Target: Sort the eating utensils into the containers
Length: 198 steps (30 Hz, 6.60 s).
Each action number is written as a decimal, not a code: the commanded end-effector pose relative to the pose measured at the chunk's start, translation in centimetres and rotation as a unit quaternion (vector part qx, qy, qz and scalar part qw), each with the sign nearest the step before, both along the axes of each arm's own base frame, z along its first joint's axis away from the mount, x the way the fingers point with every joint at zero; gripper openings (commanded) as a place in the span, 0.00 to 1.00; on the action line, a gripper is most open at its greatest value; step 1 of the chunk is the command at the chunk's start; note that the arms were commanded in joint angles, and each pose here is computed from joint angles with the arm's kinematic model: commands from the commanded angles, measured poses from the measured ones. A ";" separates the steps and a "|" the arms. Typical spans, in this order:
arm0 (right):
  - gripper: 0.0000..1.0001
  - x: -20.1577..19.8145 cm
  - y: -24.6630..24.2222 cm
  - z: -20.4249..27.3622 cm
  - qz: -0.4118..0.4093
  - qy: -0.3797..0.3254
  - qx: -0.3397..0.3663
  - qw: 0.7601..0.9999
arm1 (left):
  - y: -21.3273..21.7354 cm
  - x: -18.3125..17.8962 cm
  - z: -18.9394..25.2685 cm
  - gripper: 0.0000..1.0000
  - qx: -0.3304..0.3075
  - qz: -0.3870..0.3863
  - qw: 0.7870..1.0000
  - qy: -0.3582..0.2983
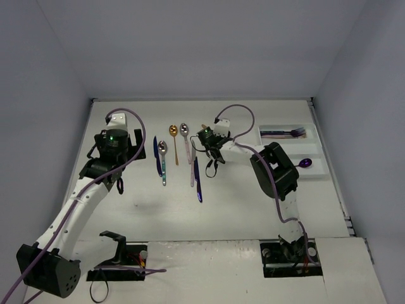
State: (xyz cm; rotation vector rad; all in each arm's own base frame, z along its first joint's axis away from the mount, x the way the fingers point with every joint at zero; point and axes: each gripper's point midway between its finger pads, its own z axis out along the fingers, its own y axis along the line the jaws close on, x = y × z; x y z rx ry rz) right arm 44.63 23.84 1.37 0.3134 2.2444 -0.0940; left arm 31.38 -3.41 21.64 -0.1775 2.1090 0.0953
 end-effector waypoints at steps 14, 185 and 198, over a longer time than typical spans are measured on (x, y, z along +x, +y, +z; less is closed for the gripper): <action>0.00 -0.4 -2.2 -1.5 -0.029 0.029 -0.020 0.999 | 0.3 0.6 1.8 0.97 -0.006 0.010 0.999 -0.030; 0.00 -8.4 -30.8 10.0 -0.399 -0.185 0.196 0.877 | 0.2 0.2 2.1 0.97 -0.009 -0.002 0.999 -0.032; 0.32 -6.7 -30.5 6.8 -0.420 -0.143 0.235 0.865 | 0.3 0.2 2.0 0.97 -0.006 0.000 1.000 -0.031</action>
